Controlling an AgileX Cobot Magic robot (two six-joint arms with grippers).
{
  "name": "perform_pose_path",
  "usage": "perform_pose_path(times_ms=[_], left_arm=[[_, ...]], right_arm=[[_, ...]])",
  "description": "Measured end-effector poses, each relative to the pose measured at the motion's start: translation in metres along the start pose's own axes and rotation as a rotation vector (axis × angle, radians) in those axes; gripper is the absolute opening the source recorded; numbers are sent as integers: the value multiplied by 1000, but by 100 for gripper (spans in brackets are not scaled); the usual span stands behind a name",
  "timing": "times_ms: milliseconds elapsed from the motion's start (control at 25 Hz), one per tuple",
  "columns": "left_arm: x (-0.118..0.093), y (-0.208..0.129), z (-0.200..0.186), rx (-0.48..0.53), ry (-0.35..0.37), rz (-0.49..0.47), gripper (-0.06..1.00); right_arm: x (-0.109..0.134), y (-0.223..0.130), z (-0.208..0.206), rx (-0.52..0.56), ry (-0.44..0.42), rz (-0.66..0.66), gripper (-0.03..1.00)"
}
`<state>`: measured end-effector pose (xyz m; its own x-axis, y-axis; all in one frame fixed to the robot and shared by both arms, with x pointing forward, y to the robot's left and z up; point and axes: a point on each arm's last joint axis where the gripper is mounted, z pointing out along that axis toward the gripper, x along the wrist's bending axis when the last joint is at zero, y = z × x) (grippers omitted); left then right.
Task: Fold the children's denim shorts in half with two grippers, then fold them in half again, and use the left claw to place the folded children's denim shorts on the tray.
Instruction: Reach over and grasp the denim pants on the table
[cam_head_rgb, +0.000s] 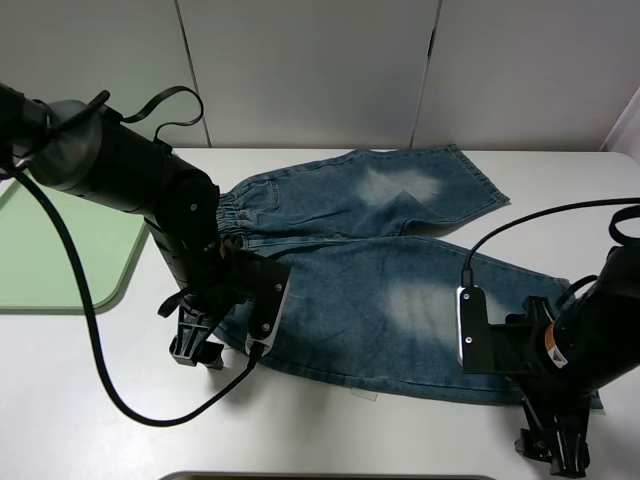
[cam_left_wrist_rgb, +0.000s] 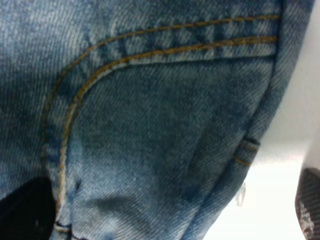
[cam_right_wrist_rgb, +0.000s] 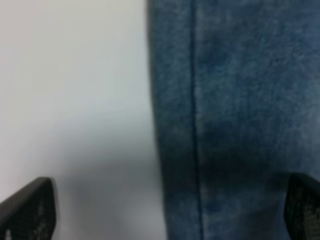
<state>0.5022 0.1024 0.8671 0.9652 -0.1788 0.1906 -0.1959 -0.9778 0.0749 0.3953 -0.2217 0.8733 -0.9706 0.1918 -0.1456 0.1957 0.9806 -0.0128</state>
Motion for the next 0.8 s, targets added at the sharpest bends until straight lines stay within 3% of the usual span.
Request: perform_pose_path(times_ms=[160, 800], left_arm=[[0, 0, 0, 0, 0, 0, 95], [0, 0, 1, 0, -2, 21, 95]], right_arm=[[-7, -9, 1, 6, -2, 40, 69], [-10, -11, 16, 54, 69, -56, 69]])
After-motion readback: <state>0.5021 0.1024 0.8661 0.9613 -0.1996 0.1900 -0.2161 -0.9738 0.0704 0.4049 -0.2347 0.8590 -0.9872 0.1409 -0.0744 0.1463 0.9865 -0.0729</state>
